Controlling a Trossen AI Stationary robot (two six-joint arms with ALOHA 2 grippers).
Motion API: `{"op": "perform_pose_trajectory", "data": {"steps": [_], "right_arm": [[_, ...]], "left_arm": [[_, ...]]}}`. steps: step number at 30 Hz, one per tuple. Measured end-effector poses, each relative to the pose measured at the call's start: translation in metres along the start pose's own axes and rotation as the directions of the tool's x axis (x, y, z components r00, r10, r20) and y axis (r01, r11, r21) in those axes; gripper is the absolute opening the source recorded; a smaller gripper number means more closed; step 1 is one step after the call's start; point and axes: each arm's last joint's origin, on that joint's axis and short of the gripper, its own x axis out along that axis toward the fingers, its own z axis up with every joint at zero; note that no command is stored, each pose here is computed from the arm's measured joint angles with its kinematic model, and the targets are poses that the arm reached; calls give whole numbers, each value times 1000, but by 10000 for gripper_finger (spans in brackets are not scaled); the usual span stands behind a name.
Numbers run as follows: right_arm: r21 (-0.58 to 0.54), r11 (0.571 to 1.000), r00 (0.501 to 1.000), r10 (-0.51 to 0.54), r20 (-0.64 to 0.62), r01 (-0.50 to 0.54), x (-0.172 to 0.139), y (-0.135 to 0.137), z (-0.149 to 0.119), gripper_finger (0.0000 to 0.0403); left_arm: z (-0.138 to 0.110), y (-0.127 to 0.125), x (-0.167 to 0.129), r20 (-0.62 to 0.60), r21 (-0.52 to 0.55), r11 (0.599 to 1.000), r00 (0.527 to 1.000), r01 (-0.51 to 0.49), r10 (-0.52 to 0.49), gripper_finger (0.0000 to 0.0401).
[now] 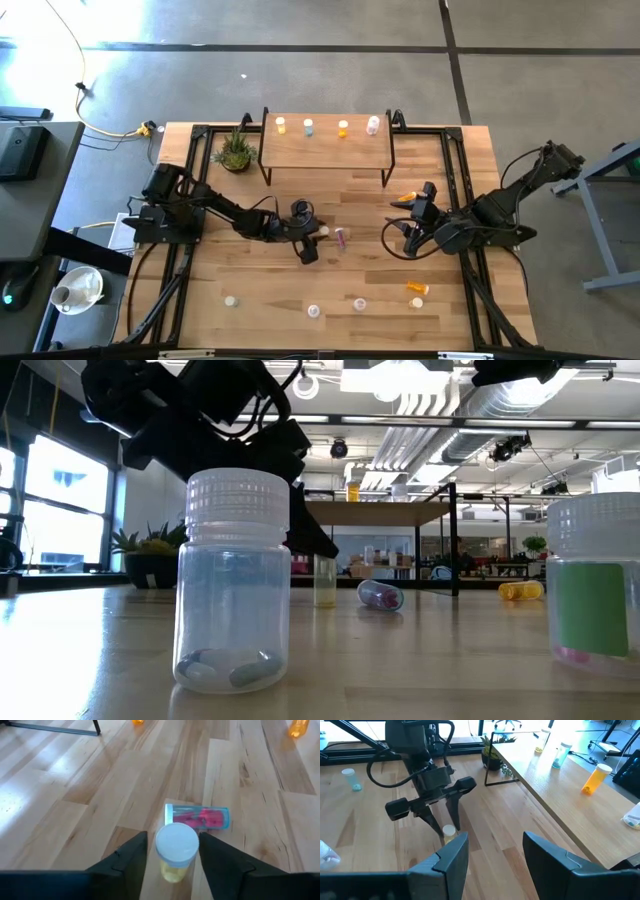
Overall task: Pick and place medicine bottles onto shelf by color
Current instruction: Put the top yellow pill bottle on the shelf aligned with the other yellow pill bottle
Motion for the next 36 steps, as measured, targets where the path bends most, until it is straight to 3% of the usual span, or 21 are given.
{"op": "perform_pose_trajectory", "data": {"steps": [8,16,26,30,36], "right_arm": [[-4,1000,1000,0,0,0,0,0,0,178],[18,1000,1000,5,-2,-5,0,0,0,178],[17,1000,1000,7,-2,-6,0,0,0,178],[14,1000,1000,7,-3,-7,0,0,0,178],[14,1000,1000,7,-2,-7,0,0,0,178]], "left_arm": [[0,0,0,-3,0,1000,1000,17,-17,109],[8,0,-7,9,-4,998,998,63,-63,117],[57,23,-69,85,41,999,996,36,-39,116],[74,40,-99,131,45,999,991,-17,11,115],[88,73,-134,191,13,978,961,-207,201,115]]}}
